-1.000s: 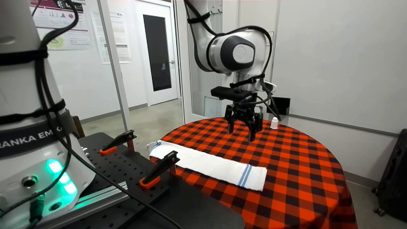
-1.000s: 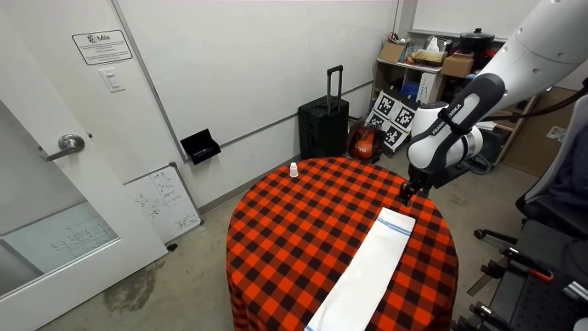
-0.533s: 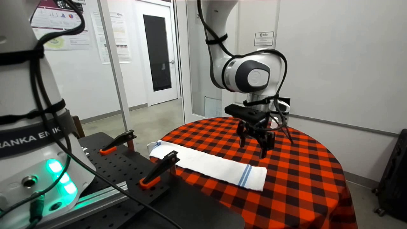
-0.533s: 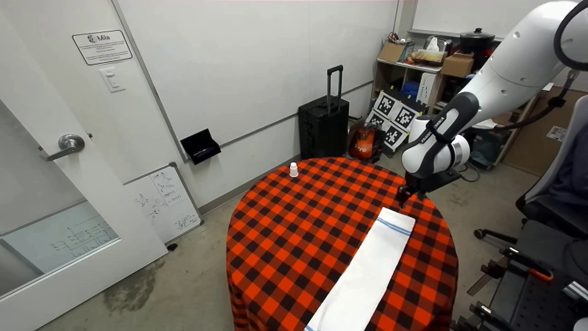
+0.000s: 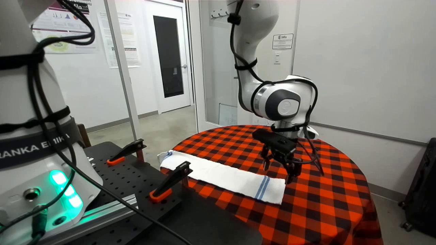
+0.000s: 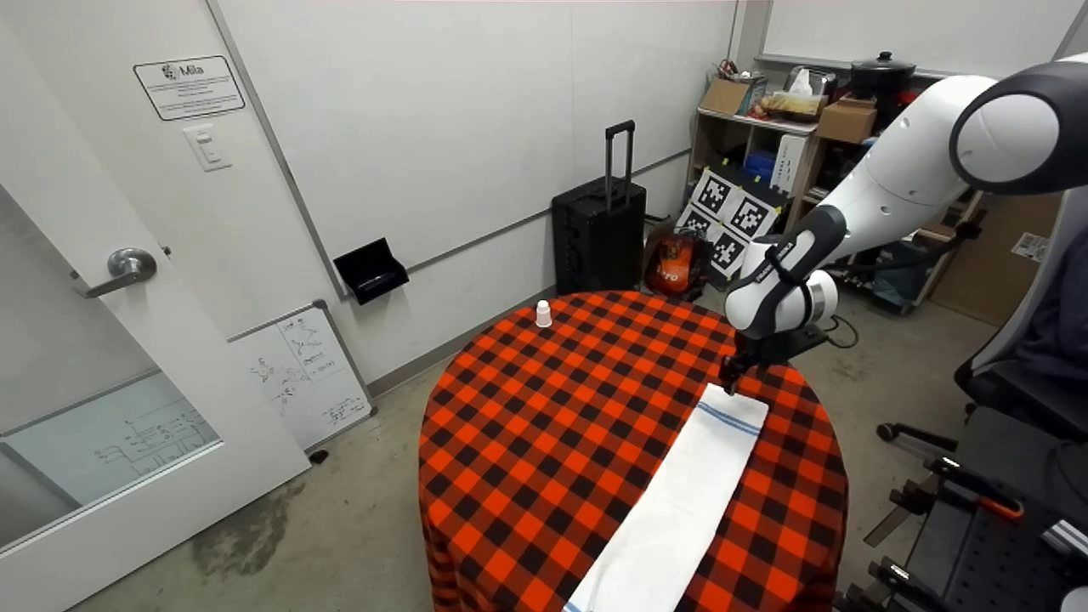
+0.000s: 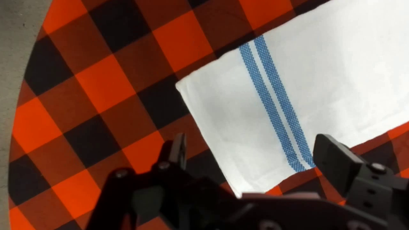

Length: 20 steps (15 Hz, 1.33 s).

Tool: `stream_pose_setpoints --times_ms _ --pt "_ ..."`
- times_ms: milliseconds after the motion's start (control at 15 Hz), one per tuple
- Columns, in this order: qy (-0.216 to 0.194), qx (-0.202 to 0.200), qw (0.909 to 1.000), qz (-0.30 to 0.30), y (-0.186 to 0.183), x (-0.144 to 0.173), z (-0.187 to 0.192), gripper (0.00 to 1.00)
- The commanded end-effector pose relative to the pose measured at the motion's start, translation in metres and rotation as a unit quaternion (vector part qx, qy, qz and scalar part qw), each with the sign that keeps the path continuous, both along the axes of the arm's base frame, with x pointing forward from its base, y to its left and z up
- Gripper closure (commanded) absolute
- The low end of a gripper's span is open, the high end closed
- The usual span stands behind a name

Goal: Move the tea towel to the right and then fold it

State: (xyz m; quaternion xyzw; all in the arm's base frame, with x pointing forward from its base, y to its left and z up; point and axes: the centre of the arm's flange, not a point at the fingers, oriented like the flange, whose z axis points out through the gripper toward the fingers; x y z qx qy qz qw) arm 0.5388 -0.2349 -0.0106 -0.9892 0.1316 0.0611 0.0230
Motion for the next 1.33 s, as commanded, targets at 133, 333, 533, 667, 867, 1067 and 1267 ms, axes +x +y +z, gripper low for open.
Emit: stream_pose_setpoints --times_ms 133,333,533,667,867,1067,1267 --pt "0.016 0.014 0.9998 -0.006 -0.028 0.023 -0.023 0.00" --pt "0.035 0.027 0.9989 -0.015 -0.033 0.021 -0.032 0.00" --pt "0.050 0.038 0.9979 -0.015 -0.033 0.016 -0.044 0.00" --pt "0.057 0.044 0.9973 -0.015 -0.031 0.014 -0.052 0.00" --pt "0.066 0.048 0.9965 -0.016 -0.029 0.011 -0.060 0.00" --pt "0.073 0.051 0.9959 -0.017 -0.030 0.008 -0.065 0.00" --pt "0.076 0.054 0.9955 -0.016 -0.029 0.006 -0.070 0.00"
